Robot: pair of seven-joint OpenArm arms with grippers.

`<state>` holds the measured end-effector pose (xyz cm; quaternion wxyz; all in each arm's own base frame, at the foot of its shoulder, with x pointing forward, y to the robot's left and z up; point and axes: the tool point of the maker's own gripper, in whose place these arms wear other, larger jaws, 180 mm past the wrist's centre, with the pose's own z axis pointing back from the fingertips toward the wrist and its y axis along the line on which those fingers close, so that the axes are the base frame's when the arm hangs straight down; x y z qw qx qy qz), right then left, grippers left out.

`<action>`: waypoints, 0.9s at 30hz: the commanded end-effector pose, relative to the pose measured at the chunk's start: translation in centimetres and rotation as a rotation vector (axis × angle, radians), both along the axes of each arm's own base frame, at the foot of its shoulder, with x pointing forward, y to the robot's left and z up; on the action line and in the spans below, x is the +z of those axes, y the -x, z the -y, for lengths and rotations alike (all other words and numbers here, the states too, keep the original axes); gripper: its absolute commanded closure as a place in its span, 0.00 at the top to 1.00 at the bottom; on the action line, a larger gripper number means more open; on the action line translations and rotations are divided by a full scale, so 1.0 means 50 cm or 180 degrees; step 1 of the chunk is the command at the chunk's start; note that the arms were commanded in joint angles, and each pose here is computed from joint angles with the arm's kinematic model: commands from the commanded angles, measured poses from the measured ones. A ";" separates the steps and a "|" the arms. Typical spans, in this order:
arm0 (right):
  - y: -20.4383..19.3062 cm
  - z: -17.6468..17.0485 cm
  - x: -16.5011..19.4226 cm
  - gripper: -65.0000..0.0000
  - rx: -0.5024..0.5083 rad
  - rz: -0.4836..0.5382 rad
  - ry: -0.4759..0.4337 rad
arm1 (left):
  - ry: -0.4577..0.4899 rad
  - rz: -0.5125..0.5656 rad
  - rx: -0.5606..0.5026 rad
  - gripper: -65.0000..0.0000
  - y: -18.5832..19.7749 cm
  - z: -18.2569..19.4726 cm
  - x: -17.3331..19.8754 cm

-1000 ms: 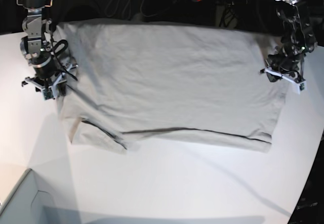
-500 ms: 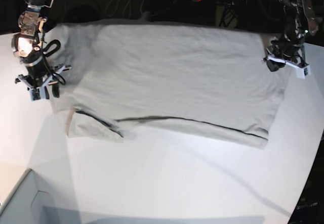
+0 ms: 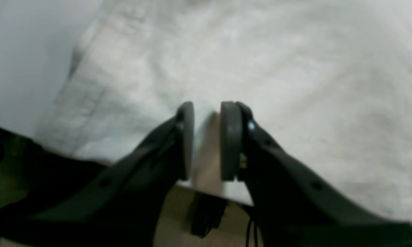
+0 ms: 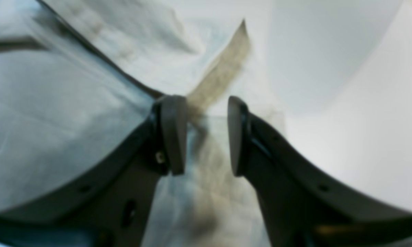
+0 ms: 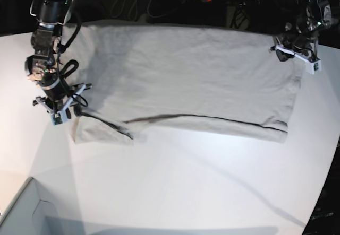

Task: Layout the t-shirt on the table in an organized manner, then fold the t-shirt properly
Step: 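Release the shirt and move both grippers to the collar edge, then grasp the sleeve with the right gripper and pull it outward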

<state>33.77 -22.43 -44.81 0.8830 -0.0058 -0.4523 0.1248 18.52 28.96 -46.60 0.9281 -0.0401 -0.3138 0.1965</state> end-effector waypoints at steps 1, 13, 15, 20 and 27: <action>-0.033 0.006 0.040 0.32 0.0021 0.0192 -0.0009 | -0.0113 0.0101 0.0096 0.21 -0.005 -0.036 0.023; -0.024 -0.003 0.056 0.39 0.0043 0.0224 0.0051 | -0.0189 0.0316 0.0326 0.21 -0.016 -0.072 0.065; -0.025 -0.010 0.058 0.40 0.0054 0.0240 0.0042 | -0.0230 0.0405 0.0293 0.21 -0.029 -0.072 0.085; -0.028 -0.042 0.052 0.40 0.0214 0.0212 0.0041 | -0.0288 0.0586 0.0239 0.21 -0.061 -0.068 0.122; -0.034 -0.045 0.055 0.40 0.0222 0.0222 0.0036 | -0.0271 0.0617 0.0255 0.21 -0.072 -0.069 0.123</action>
